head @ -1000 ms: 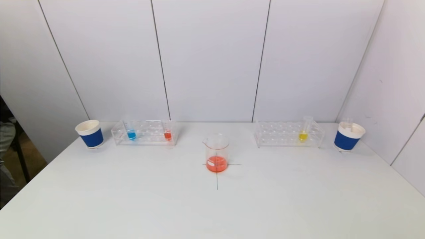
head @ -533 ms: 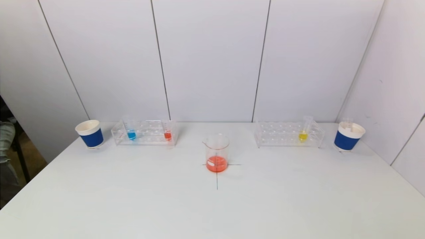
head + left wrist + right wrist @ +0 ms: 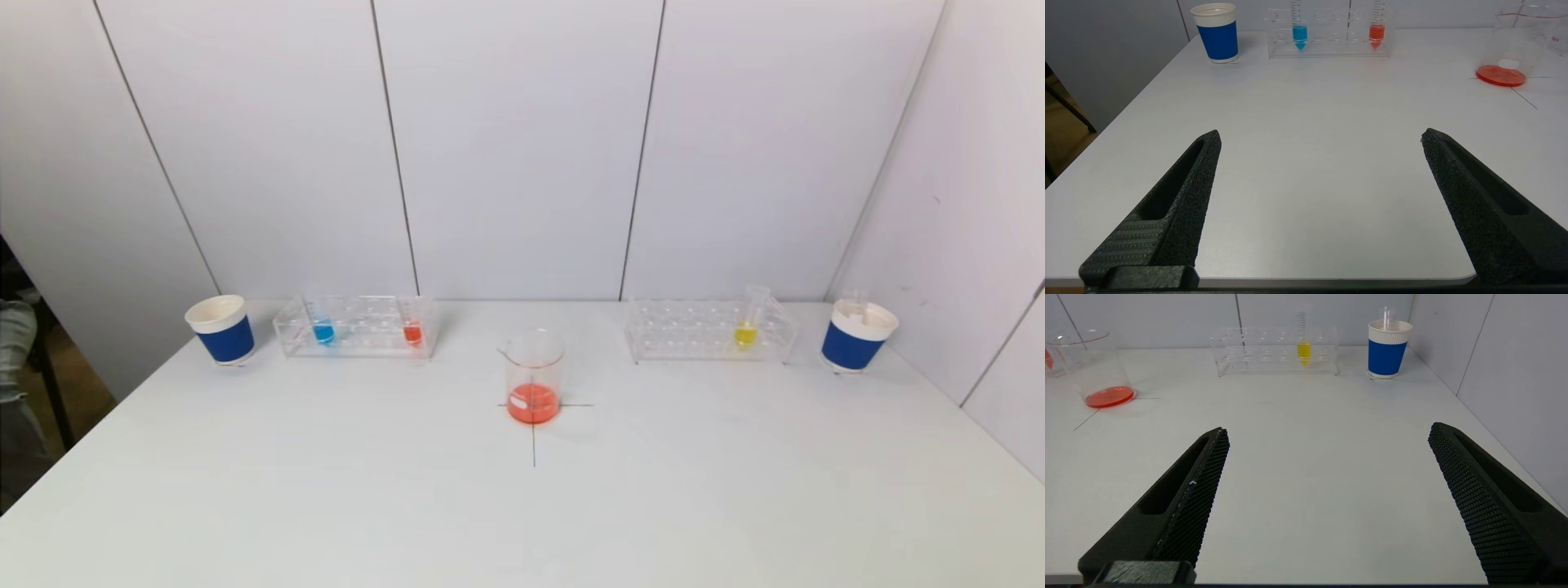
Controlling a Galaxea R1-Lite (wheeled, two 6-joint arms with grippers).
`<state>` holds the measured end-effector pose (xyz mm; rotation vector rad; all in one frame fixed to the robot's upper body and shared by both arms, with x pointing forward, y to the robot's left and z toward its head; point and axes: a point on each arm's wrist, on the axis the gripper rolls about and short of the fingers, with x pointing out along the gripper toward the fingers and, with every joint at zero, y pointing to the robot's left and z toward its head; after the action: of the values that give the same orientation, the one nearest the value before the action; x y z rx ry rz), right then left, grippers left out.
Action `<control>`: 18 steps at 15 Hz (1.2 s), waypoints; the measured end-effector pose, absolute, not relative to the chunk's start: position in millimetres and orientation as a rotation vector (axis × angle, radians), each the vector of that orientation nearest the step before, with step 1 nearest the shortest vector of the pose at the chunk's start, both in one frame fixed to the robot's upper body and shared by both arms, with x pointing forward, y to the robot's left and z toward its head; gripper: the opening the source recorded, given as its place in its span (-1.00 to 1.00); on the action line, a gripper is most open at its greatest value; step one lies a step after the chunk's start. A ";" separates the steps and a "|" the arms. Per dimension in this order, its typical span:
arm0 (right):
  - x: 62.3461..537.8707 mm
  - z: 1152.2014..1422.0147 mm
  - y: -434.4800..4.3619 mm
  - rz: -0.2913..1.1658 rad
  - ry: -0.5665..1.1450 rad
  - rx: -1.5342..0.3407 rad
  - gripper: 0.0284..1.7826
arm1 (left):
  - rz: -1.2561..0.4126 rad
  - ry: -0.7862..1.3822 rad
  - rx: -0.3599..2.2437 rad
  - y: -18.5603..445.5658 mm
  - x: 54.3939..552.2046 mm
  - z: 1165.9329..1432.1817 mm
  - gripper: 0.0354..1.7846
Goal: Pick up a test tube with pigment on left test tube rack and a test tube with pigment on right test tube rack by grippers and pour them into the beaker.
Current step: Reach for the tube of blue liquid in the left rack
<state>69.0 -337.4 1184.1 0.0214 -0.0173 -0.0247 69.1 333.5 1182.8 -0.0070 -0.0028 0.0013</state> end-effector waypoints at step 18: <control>69.0 1184.1 -337.4 -0.025 -0.017 0.022 0.99 | 0.001 -0.004 -0.005 333.5 69.1 1182.9 0.92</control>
<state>69.0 -337.4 1184.1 0.0218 -0.0173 -0.0247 69.1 333.5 1182.9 -0.0053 -0.0043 0.0013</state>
